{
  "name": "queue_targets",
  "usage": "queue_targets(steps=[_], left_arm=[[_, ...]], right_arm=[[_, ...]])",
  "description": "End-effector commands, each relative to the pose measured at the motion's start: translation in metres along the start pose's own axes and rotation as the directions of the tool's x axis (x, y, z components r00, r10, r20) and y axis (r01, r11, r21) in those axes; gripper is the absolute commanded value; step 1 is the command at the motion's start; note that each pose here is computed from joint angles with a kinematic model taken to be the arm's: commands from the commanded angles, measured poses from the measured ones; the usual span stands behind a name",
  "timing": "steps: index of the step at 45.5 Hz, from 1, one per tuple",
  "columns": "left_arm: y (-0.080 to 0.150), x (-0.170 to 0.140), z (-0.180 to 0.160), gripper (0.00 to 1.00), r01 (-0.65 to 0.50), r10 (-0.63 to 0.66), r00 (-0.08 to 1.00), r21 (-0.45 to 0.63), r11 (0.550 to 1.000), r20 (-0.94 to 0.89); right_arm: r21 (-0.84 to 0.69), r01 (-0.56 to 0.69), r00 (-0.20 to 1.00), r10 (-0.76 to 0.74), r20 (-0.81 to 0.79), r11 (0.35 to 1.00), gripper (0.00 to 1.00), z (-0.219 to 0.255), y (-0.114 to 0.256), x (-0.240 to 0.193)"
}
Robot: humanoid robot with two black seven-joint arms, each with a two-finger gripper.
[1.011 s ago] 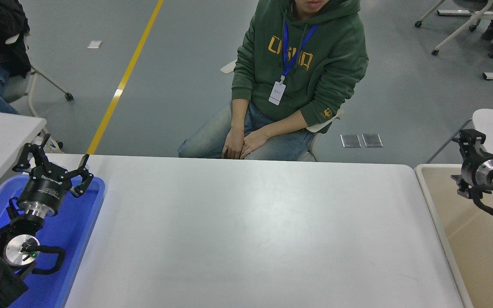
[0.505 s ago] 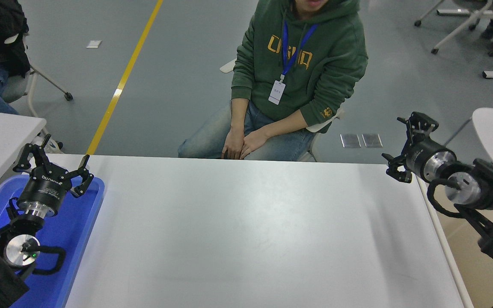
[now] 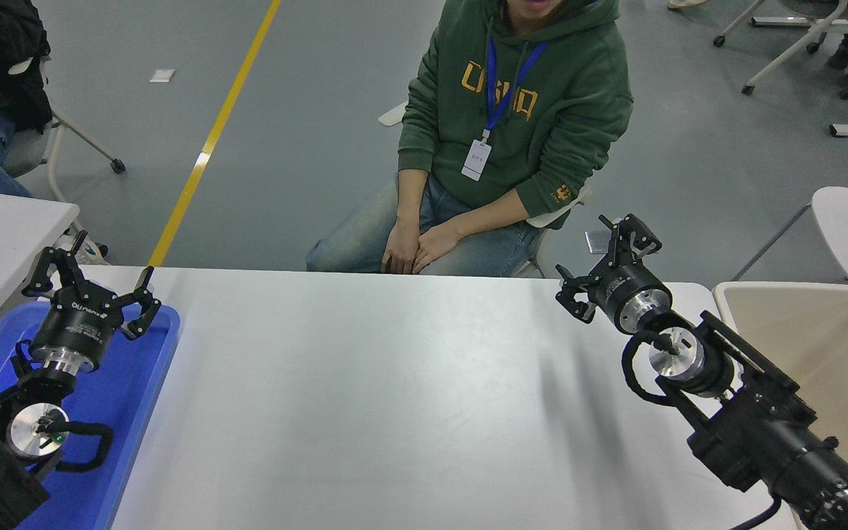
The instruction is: Clean the table surface
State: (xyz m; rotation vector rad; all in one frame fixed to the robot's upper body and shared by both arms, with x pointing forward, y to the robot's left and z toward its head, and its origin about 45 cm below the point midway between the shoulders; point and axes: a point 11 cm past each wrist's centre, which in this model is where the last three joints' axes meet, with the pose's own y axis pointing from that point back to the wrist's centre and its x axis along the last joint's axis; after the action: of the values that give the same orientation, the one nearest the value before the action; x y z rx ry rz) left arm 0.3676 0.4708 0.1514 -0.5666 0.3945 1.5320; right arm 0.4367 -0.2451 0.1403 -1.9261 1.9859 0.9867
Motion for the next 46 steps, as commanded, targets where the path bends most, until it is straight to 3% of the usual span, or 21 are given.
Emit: queue_targets(steps=[1,27,38,46], left_arm=[[0.000,0.000,0.000,1.00,0.000,0.000,1.000,0.001,1.000,0.000],[0.000,0.000,0.000,1.00,0.000,0.000,1.000,0.001,1.000,0.000],[0.000,0.000,0.000,1.00,0.000,0.000,1.000,0.001,1.000,0.000],[0.000,0.000,0.000,1.00,0.000,0.000,1.000,0.001,1.000,0.000]], right_arm=[[0.053,-0.065,0.997,0.064,0.034,0.996,1.00,0.017,-0.003,0.014],[0.113,0.012,0.999,-0.006,-0.053,0.994,1.00,0.028,0.002,0.002],[0.135,0.095,0.966,-0.059,-0.252,0.986,1.00,0.034,0.006,-0.005],[0.137,0.102,0.958,-0.060,-0.281,0.985,1.00,0.035,0.006,-0.004]])
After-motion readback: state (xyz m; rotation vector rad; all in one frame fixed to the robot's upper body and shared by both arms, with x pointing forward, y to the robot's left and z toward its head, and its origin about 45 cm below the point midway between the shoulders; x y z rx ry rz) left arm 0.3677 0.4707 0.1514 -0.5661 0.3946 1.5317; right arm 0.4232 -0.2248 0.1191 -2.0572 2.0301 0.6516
